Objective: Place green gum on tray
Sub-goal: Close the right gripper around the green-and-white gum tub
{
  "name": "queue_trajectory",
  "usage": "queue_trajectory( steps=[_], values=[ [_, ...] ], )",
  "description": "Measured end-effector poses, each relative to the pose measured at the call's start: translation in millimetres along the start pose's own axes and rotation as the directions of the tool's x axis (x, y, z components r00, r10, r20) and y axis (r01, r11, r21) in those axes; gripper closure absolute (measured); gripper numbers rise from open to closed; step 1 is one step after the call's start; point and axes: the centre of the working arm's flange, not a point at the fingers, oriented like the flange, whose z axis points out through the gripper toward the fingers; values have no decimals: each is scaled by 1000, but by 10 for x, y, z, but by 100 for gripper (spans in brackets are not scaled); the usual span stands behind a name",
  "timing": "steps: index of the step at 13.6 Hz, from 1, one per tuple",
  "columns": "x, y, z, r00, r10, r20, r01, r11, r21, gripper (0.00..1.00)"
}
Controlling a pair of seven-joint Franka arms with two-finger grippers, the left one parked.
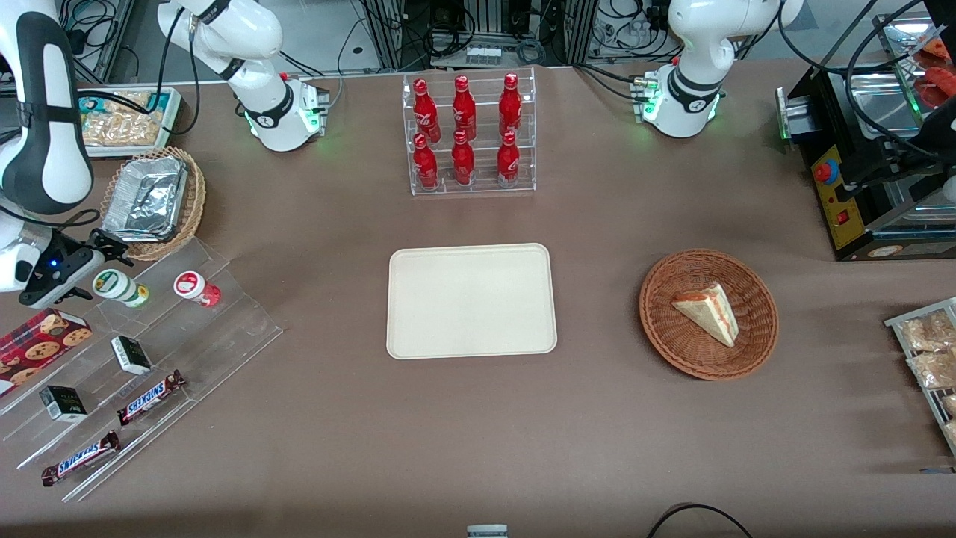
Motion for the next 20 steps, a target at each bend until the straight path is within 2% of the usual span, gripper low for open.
queue_trajectory(
  steps=[3, 4, 12, 16, 20],
  values=[
    [15, 0, 21, 1000, -1, 1, 1, 1000, 1, 35],
    [16, 0, 21, 1000, -1, 0, 1, 1000, 1, 41],
    [177, -1, -305, 1000, -6, -7, 6, 1000, -7, 41],
    [527, -183, -434, 999, 50, 7, -51, 999, 20, 41],
    [1057, -556, -562, 990, 134, 34, -135, 990, 45, 41]
  ],
)
